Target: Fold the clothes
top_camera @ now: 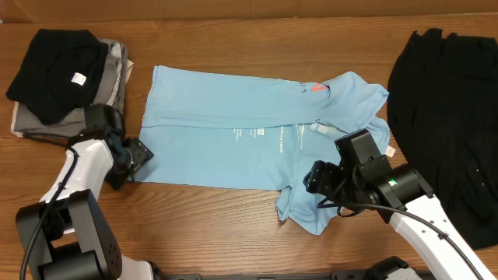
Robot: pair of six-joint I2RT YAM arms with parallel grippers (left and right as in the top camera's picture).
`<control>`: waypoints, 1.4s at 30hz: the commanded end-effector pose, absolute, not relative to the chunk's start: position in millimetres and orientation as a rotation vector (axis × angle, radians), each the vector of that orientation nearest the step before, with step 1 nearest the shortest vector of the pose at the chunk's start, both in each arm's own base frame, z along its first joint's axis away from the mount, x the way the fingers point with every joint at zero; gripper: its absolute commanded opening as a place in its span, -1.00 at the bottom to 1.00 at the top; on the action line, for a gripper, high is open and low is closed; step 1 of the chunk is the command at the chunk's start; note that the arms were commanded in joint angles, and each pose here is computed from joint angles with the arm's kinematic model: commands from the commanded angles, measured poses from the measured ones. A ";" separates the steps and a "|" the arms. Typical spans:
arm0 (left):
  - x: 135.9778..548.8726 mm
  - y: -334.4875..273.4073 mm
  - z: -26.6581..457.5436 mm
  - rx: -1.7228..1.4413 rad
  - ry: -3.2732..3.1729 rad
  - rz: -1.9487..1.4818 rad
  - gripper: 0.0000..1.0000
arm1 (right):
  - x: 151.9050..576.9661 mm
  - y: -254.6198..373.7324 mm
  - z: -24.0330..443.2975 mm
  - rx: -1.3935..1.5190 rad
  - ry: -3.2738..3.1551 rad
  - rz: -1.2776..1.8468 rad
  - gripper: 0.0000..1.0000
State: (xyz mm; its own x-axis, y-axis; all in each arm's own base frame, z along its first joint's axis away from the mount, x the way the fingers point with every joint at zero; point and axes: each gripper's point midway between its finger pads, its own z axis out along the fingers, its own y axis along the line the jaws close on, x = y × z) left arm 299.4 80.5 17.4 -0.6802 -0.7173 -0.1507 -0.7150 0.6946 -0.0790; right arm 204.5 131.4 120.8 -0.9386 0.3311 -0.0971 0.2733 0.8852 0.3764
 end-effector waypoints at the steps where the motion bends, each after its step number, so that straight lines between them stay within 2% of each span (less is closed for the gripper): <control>1: 285.5 72.4 7.0 -1.279 2.713 -0.042 0.50 | 205.9 131.2 122.0 0.466 2.881 0.540 0.52; 6: 278.0 70.8 1.1 -1.287 2.729 -0.034 0.43 | 205.9 131.2 122.0 0.466 2.881 0.540 0.50; 10: 279.3 72.4 -3.6 -1.279 2.711 -0.029 0.29 | 205.3 131.0 121.8 0.467 2.884 0.538 0.43; 12: 279.3 75.3 -8.5 -1.277 2.702 -0.007 0.05 | 203.4 130.2 121.1 0.470 2.892 0.532 0.41; 14: 278.7 78.4 -11.7 -1.277 2.696 0.020 -0.31 | 201.8 129.4 120.5 0.472 2.900 0.527 0.39; 15: 278.4 79.4 -12.9 -1.276 2.694 0.028 -0.58 | 200.6 128.9 120.0 0.475 2.905 0.523 0.36; 17: 278.6 80.4 -14.5 -1.276 2.693 0.036 -0.92 | 197.4 128.1 119.1 0.483 2.919 0.519 0.33; 23: 279.1 79.9 -14.9 -1.275 2.693 0.031 -0.91 | 173.2 116.8 111.9 0.703 3.000 0.439 0.18; 29: 281.7 80.5 -14.4 -1.271 2.683 0.028 -0.91 | 151.2 108.0 91.1 0.885 3.049 0.343 0.18; 42: 282.7 80.1 -14.3 -1.275 2.678 0.021 -0.92 | 133.4 117.8 34.9 0.903 3.071 0.330 0.02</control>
State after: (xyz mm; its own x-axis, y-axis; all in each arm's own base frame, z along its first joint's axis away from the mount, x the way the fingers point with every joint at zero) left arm 294.3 84.1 -1.9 -0.6109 -0.7672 -0.1954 -0.7675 0.6345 -0.0919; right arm 135.7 121.3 45.6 -0.8562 0.4977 0.1386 0.5165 0.8322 0.2018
